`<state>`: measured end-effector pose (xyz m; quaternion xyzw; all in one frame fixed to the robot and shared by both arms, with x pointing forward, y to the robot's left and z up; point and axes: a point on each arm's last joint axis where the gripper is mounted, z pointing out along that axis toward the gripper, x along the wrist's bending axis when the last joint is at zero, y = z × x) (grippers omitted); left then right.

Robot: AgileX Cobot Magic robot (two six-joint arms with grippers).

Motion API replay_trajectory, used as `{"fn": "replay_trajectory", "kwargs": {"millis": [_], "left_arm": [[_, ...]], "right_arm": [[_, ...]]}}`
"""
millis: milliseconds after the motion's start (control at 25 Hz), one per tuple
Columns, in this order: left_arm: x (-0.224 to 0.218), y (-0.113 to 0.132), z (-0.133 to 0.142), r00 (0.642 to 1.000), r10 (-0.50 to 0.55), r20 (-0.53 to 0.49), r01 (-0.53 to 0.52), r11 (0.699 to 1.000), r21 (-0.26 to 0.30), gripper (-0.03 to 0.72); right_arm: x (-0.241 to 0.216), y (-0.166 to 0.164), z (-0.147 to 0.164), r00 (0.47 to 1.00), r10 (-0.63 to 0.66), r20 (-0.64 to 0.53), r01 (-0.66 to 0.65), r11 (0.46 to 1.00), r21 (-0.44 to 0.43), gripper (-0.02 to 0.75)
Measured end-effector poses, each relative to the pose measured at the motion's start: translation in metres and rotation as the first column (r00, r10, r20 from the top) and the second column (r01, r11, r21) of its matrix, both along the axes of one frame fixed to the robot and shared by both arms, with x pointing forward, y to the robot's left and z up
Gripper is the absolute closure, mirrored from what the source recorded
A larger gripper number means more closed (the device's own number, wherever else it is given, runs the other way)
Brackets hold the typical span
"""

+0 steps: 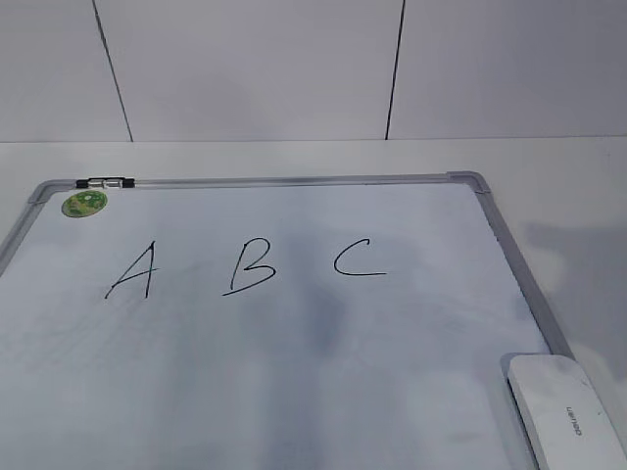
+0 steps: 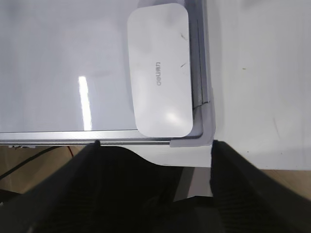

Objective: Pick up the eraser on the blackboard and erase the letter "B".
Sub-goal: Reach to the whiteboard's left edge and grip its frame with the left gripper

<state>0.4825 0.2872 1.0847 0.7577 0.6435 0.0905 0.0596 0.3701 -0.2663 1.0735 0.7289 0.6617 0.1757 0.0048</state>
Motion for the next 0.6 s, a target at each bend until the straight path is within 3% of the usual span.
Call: {"fn": "replay_trajectory", "kwargs": {"millis": [200,320,600], "left_arm": [[0.037,0.015,-0.028,0.994,0.042,-0.098,-0.053,0.993,-0.110,0.460],[0.050,0.030,-0.042,0.989,0.069,-0.131,-0.088,0.985,-0.145,0.460],[0.072,0.047,-0.079,0.981,0.074,-0.177,-0.095,0.989,-0.115,0.460]], "right_arm": [[0.000,0.000,0.000,1.000,0.008,0.002,-0.008,1.000,0.000,0.213],[0.000,0.000,0.000,1.000,0.010,0.002,-0.010,1.000,-0.001,0.213],[0.001,0.000,-0.001,1.000,0.012,-0.003,-0.012,1.000,-0.002,0.213]]}}
